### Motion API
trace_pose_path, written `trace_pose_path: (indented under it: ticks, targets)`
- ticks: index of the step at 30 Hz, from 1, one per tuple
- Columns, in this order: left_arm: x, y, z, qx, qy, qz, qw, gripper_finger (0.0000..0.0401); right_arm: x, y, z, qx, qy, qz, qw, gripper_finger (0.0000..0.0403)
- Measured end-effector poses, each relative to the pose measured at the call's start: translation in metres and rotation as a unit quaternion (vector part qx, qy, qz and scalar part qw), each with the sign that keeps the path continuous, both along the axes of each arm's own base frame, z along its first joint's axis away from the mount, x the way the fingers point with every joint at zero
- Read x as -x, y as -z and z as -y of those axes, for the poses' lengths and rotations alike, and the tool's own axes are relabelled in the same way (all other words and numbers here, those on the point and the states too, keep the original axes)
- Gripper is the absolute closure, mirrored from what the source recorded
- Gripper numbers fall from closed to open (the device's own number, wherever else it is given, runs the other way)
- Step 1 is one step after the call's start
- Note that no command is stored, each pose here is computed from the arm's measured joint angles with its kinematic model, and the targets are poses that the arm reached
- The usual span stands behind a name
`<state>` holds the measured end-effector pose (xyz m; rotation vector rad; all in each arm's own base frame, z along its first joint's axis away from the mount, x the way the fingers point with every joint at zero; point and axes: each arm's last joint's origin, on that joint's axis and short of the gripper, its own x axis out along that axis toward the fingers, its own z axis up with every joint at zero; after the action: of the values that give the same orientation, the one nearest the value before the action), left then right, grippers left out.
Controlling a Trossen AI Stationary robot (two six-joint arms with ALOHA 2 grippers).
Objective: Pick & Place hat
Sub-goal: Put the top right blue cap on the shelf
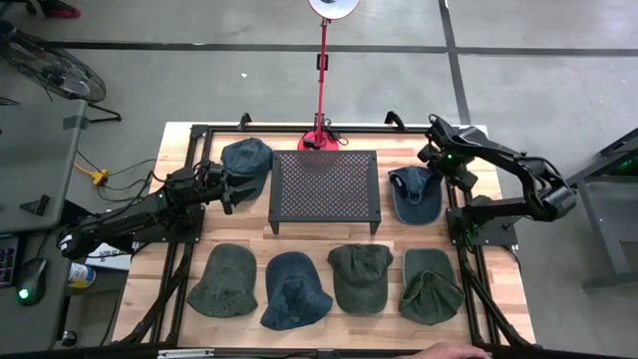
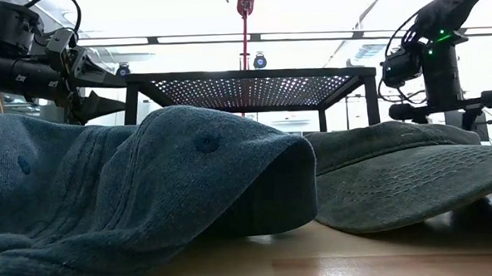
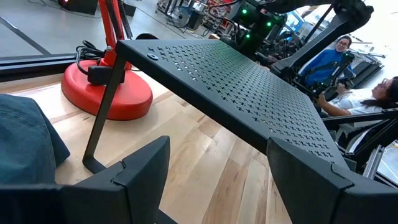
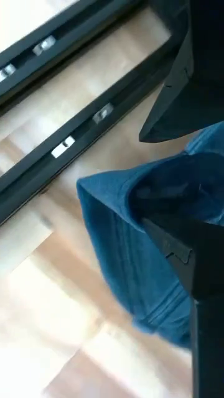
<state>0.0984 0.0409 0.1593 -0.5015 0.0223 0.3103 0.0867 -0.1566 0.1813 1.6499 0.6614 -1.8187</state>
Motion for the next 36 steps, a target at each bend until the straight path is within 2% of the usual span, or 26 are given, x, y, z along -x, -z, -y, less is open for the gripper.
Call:
trace_pose_path:
  ticks: [12, 22, 36]
  targets:
    - [0.000, 0.000, 0.000, 0.000, 0.000, 0.000, 1.000, 0.0135, -0.006, -0.008, 0.011, 0.063, -0.008, -0.008, 0.998, 0.0207]
    - [0.000, 0.000, 0.000, 0.000, 0.000, 0.000, 1.000, 0.0135, -0.006, 0.006, 0.017, 0.026, -0.026, -0.035, 0.999, 0.0207]
    - [0.000, 0.000, 0.000, 0.000, 0.000, 0.000, 1.000, 0.0135, -0.012, 0.011, 0.018, 0.006, -0.106, -0.024, 0.994, 0.0217]
